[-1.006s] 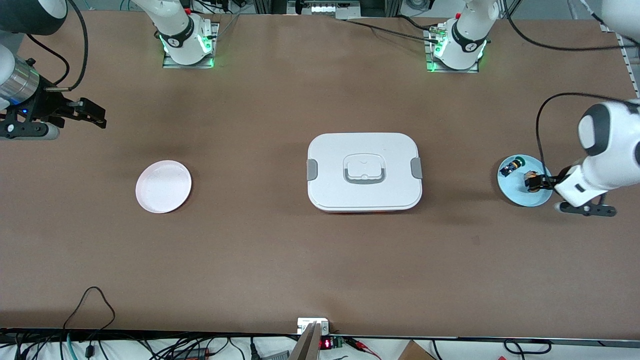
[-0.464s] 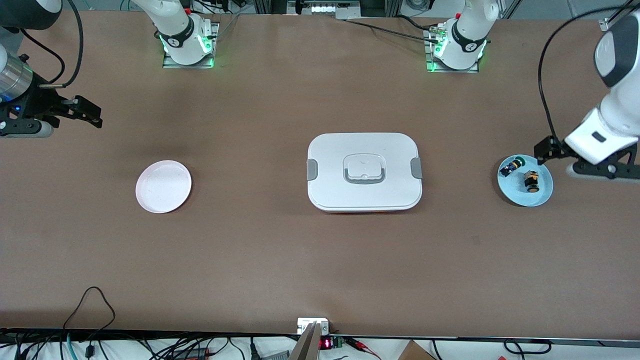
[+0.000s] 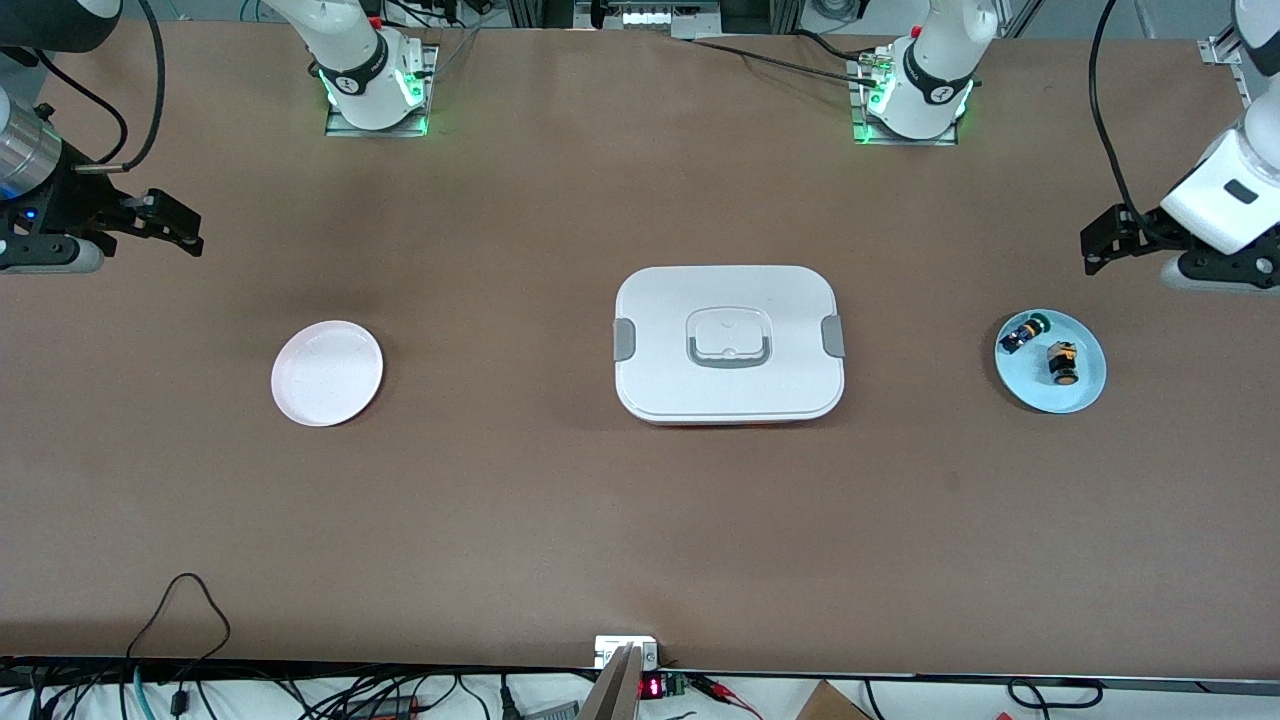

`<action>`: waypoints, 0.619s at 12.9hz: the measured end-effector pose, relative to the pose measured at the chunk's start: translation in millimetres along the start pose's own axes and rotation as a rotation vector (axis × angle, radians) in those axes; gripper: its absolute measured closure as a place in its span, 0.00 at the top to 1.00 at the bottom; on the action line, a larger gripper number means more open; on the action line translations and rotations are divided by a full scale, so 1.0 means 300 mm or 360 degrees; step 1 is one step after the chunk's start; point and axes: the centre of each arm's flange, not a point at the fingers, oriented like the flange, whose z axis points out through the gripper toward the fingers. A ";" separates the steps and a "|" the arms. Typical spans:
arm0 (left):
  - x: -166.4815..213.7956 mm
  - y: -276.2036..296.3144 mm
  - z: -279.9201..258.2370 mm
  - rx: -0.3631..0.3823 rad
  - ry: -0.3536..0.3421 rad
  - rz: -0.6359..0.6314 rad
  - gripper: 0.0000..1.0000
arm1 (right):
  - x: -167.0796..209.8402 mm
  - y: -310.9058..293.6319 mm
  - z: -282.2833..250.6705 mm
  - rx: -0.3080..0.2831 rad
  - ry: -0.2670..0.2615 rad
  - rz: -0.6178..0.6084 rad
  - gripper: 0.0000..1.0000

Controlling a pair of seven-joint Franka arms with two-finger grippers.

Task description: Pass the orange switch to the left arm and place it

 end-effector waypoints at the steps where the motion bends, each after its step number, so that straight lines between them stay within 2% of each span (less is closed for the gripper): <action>1: -0.004 0.000 -0.002 -0.0036 -0.0008 -0.0009 1.00 | 0.001 0.000 0.001 0.0000 -0.0001 0.0000 1.00; 8: -0.014 0.014 0.006 -0.0057 -0.0057 -0.0002 1.00 | 0.001 -0.010 0.003 0.0001 -0.0011 -0.0008 1.00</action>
